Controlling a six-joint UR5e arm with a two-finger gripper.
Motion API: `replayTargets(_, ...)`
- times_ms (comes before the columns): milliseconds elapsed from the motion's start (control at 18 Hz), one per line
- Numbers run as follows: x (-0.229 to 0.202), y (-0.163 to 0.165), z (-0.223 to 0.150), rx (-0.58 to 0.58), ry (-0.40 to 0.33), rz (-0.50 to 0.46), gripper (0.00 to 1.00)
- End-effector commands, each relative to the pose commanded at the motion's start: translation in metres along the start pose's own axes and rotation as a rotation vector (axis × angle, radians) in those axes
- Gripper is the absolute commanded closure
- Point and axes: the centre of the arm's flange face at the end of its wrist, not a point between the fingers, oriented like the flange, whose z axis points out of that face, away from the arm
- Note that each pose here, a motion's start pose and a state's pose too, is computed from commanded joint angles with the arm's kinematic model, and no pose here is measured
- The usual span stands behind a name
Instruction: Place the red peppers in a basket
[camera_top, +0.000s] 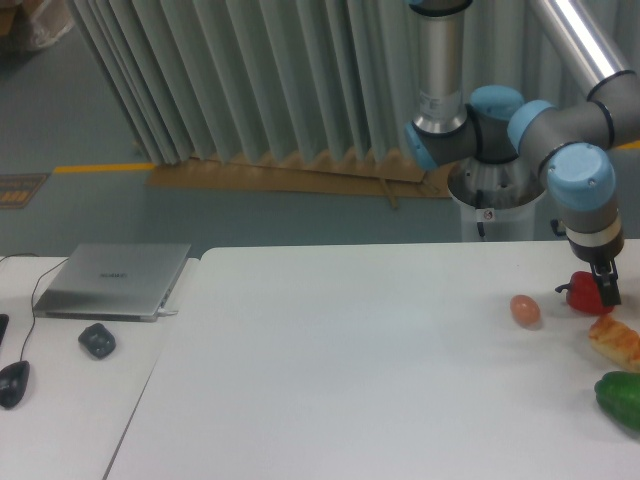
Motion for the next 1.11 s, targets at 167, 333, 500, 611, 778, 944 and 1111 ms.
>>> replayTargets(167, 0.001, -0.004, 0.005, -0.002, -0.003, -0.01, 0.0)
replayTargets(333, 0.005, -0.012, 0.023, -0.01, -0.02, -0.013, 0.0)
replayTargets(500, 0.017, -0.024, 0.026, -0.009, -0.013, -0.002, 0.0)
replayTargets(611, 0.021, -0.026, 0.022, -0.008, -0.022, -0.006, 0.0)
replayTargets(778, 0.023, -0.029, 0.016, -0.003, -0.036, -0.005, 0.0)
replayTargets(944, 0.022, -0.027, 0.014, -0.013, -0.036, -0.007, 0.0)
replayTargets(1111, 0.022, -0.028, 0.019, -0.008, -0.026, -0.004, 0.0)
